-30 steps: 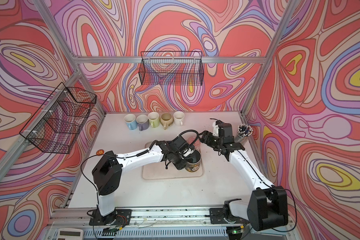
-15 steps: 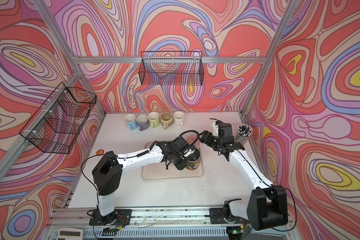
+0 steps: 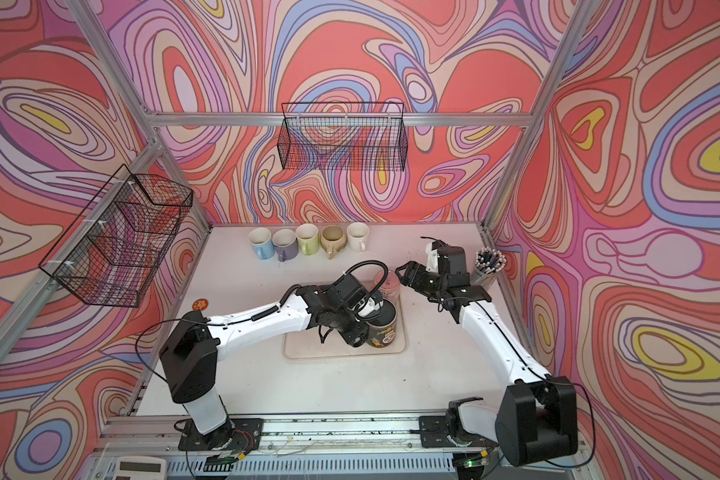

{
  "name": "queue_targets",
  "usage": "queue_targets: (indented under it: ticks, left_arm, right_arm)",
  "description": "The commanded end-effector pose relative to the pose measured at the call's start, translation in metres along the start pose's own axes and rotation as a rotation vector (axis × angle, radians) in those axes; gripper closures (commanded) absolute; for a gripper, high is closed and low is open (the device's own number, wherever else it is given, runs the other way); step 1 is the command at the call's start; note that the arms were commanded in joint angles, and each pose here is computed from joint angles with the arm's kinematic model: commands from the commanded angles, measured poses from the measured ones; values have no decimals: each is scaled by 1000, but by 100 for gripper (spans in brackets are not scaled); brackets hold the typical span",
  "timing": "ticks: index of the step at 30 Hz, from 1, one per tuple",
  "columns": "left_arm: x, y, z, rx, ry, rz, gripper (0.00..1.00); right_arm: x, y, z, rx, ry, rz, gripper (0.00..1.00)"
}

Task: Turn the mug right side up
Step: 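Lift the black mug off the tray with left gripper and tilt it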

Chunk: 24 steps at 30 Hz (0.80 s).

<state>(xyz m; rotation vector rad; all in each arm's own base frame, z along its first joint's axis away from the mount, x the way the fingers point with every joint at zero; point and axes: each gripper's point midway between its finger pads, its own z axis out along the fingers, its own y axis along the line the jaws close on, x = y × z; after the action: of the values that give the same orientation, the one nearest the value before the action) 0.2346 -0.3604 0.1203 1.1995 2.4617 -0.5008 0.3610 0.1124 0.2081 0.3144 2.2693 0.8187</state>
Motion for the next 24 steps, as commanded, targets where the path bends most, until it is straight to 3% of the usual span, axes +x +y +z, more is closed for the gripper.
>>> queue_targets:
  ticks: [1, 9, 24]
  left_arm:
    - [-40, -17, -49, 71, -215, -6, 100]
    - [-44, -4, -103, 213, -382, -179, 100]
    - [-32, 73, -235, 399, -883, -518, 100]
  right_arm:
    - [-13, 14, -19, -18, -52, -27, 24]
    - [-13, 38, -35, -115, -57, -67, 23]
    - [6, 97, -55, -561, -39, -39, 16]
